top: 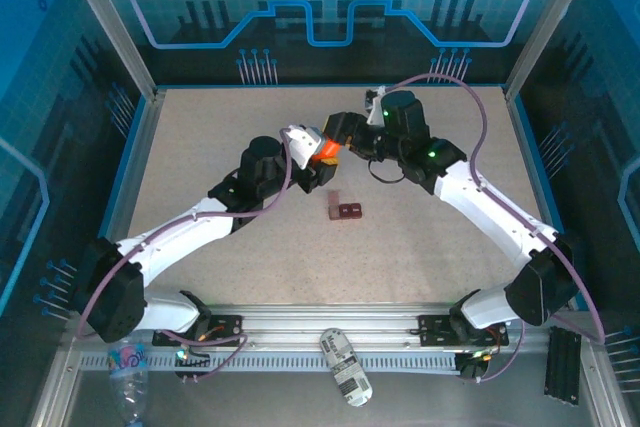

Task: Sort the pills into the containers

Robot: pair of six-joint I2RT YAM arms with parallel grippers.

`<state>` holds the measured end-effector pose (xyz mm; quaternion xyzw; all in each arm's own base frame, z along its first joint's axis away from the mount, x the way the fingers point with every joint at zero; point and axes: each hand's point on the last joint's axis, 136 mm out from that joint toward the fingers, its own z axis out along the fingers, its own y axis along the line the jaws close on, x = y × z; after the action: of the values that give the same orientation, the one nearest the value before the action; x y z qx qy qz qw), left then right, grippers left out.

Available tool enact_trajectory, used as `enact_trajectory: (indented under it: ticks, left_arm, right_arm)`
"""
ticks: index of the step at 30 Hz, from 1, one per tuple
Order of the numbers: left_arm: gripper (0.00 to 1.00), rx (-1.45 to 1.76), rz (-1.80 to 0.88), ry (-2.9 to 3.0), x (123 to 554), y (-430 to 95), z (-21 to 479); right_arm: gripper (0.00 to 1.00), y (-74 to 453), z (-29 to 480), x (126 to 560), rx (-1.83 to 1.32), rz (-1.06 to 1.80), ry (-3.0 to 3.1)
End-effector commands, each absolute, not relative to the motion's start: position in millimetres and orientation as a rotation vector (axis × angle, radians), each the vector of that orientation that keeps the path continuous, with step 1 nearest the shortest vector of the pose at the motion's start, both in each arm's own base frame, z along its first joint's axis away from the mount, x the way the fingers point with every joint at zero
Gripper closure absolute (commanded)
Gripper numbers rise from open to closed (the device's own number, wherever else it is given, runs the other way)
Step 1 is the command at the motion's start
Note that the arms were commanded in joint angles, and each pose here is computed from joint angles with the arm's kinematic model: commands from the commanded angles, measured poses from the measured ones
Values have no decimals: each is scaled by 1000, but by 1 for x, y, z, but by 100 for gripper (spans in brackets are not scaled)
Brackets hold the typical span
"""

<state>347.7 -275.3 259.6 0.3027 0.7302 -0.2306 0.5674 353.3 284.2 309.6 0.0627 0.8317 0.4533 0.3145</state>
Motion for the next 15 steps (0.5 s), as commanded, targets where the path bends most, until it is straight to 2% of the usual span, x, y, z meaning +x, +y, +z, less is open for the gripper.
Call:
enact_trajectory:
  ticks: [1, 5, 11, 15]
  left_arm:
    - [100, 707, -539, 1649, 350, -280, 280]
    - [100, 689, -552, 1659, 351, -280, 281]
    - [100, 722, -731, 1668, 335, -288, 294]
    - [100, 772, -878, 1638, 318, -293, 307]
  right_arm:
    - [58, 290, 316, 354, 136, 1197, 2177]
    - [69, 296, 315, 349, 60, 1237, 2172]
    - [75, 282, 314, 356, -86, 1301, 2096]
    - [71, 272, 335, 349, -485, 1388, 1875]
